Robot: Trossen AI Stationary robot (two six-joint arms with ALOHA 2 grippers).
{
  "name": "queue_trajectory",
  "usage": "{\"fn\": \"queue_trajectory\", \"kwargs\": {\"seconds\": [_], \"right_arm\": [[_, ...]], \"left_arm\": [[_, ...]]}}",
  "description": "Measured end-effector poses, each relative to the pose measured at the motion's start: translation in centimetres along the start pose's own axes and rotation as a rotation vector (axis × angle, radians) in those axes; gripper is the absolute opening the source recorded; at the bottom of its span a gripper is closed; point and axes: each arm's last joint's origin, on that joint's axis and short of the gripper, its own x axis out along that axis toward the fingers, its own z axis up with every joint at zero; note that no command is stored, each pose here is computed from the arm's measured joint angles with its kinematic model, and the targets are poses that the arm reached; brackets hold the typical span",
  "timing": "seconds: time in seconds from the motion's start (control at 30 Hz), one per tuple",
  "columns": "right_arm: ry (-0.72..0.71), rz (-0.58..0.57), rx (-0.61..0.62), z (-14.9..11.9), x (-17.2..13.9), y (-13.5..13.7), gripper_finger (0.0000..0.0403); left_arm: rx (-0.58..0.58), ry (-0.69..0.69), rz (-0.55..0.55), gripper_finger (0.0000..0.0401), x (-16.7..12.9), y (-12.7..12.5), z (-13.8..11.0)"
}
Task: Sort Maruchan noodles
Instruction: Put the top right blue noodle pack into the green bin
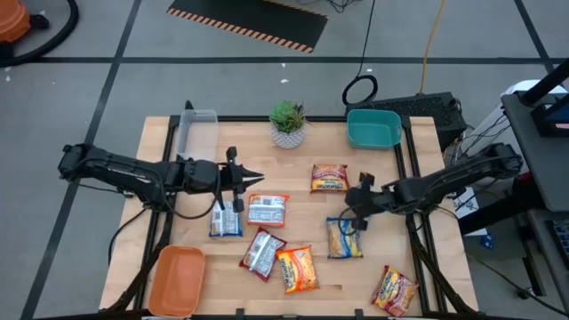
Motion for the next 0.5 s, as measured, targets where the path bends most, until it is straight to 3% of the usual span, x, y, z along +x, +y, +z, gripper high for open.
{"fn": "queue_trajectory", "kwargs": {"seconds": [0.2, 0.3, 0.5], "right_arm": [[-0.249, 0.074, -0.046, 3.4, -1.4, 0.7, 0.0001], [-0.382, 0.104, -0.069, 4.9, -2.1, 1.1, 0.0001], [-0.535, 0.138, -0.105, 6.1, -3.0, 1.8, 0.0]], "left_arm": [[0.047, 0.005, -0.154, 0.0047, 0.8, -1.0, -0.4], [0.116, 0.018, -0.174, 0.0047, 1.0, -1.6, -0.7], [0.113, -0.041, -0.186, 0.0048, 1.3, -2.2, -0.2]]}}
